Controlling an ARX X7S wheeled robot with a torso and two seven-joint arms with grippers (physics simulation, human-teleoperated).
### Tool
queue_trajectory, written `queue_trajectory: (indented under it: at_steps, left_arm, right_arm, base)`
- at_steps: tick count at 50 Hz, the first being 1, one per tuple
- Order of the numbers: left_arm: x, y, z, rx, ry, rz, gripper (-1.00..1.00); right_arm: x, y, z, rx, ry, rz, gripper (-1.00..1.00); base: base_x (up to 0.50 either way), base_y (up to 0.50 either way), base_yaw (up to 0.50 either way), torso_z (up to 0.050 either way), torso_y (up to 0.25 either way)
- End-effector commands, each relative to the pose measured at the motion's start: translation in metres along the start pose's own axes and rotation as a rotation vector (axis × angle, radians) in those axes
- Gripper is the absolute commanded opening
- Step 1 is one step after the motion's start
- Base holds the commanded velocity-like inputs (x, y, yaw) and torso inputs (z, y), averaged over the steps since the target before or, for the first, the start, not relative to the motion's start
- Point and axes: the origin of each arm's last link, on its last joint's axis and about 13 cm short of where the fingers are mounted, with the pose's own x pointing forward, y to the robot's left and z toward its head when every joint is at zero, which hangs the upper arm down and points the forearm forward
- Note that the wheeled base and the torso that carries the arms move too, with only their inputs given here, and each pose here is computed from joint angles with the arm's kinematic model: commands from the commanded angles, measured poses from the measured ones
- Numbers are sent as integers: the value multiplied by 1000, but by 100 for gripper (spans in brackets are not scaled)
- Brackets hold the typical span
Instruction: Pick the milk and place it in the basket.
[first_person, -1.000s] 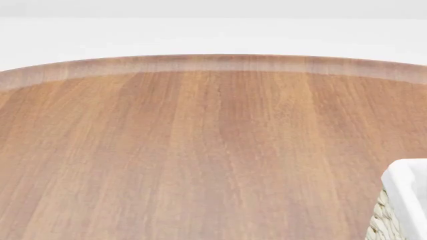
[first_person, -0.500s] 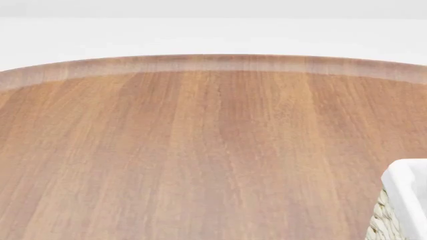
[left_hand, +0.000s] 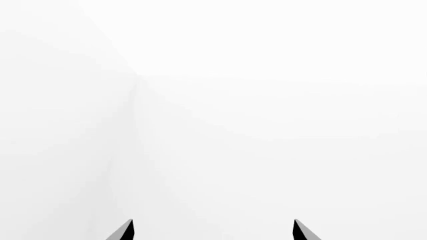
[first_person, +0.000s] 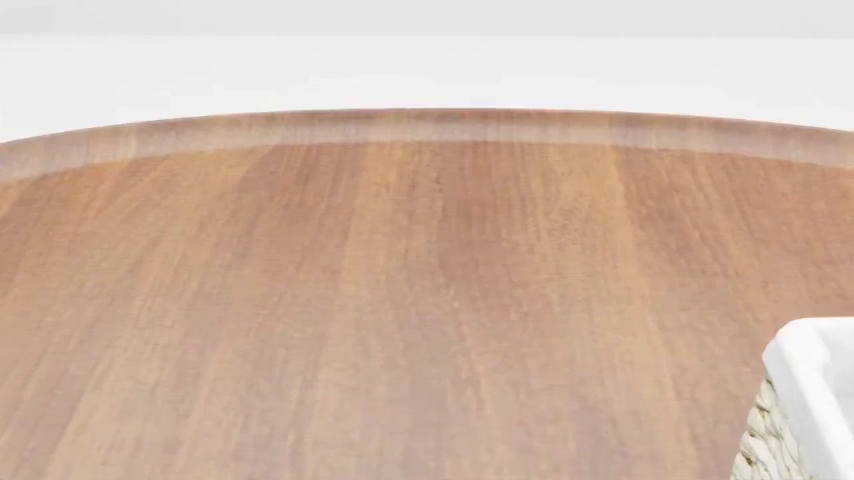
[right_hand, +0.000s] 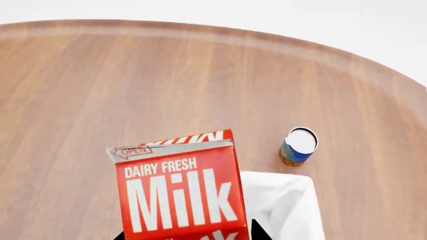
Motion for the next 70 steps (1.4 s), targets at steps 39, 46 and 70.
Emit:
queue_trajectory:
  at_steps: [39,46,70]
  left_arm:
    - [0,2,0,26,-15,0,100]
    - [0,1,-1,27,-14,-2,100]
    - [-1,3,-2,24,-12,13,100]
  right_arm:
    - [41,-5,-46,65,18,-83,-100]
    - [48,-6,-50,67,26,-101,-100]
    - [59,-4,-59,67,46,-113,-100]
  base:
    - [0,0,0,1,2]
    - [0,0,0,0,1]
    - [0,0,0,1,1]
